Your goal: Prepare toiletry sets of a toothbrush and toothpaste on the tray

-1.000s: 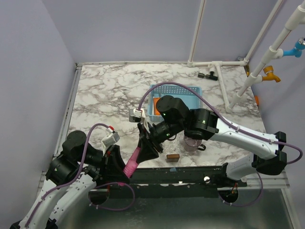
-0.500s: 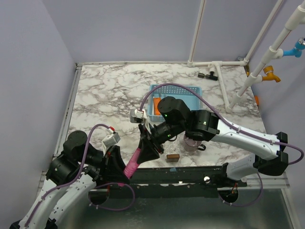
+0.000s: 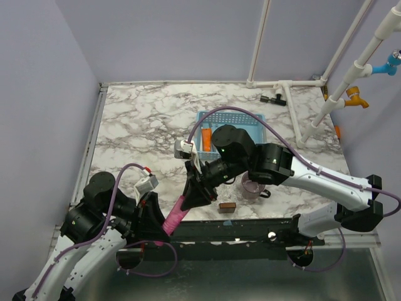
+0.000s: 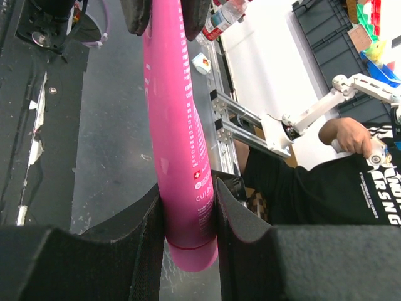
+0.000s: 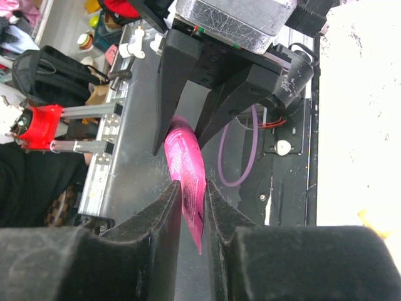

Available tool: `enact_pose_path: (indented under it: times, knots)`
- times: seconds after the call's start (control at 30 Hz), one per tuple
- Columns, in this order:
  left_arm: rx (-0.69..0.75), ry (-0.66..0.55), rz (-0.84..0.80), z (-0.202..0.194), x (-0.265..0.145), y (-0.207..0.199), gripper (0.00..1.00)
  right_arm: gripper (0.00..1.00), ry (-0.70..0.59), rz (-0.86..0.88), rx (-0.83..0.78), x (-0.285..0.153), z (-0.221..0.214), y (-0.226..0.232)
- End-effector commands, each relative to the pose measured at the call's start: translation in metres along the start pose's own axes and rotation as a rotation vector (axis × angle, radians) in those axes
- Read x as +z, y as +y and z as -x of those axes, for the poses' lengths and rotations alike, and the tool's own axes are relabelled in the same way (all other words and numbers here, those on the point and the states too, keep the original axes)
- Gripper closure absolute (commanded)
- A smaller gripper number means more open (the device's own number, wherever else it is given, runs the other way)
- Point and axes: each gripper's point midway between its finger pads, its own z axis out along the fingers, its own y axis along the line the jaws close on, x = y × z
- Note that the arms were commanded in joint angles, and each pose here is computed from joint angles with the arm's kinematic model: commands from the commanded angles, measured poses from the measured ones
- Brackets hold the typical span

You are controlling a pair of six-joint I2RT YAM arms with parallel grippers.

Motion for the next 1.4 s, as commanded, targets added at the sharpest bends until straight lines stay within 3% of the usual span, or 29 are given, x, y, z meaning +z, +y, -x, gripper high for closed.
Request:
enact_pose_path:
  times: [0.0,0.1,0.2,0.37,0.53,0.6,0.87,1.27,1.33,1.37]
  knots:
    - [0.034,0.005,-0.017,0.000,-0.001,-0.004,1.00,0.78,-0.011,-0.005,-0.023,-0.007,0.006,0.005]
    - [0.037,0.002,-0.009,0.002,-0.001,-0.004,1.00,0.81,0.001,-0.002,-0.018,-0.005,0.002,0.004]
    - [0.039,-0.003,0.007,0.004,0.000,-0.001,1.00,0.99,-0.008,-0.002,-0.015,-0.005,0.002,0.003]
    - [0.029,-0.021,0.041,0.008,0.002,0.010,0.99,1.00,-0.060,0.036,-0.004,-0.003,0.005,0.009]
    - [0.020,-0.045,0.085,0.015,0.004,0.022,0.76,1.00,-0.108,0.051,0.009,-0.003,0.005,0.011]
    - [0.019,-0.057,0.116,0.018,0.004,0.028,0.62,0.99,-0.120,0.041,0.012,-0.005,0.006,0.012]
    - [0.041,-0.144,0.266,0.041,0.002,0.051,0.29,0.99,-0.099,-0.011,0.018,-0.017,0.003,0.011]
    - [0.116,-0.403,0.618,0.106,-0.035,0.073,0.14,1.00,-0.042,-0.356,0.092,-0.054,-0.012,-0.027]
    - [0.134,-0.434,0.660,0.112,-0.042,0.075,0.02,1.00,-0.036,-0.439,0.120,-0.063,-0.014,-0.036]
    - [0.142,-0.447,0.679,0.114,-0.044,0.077,0.01,1.00,-0.035,-0.494,0.135,-0.069,-0.016,-0.043]
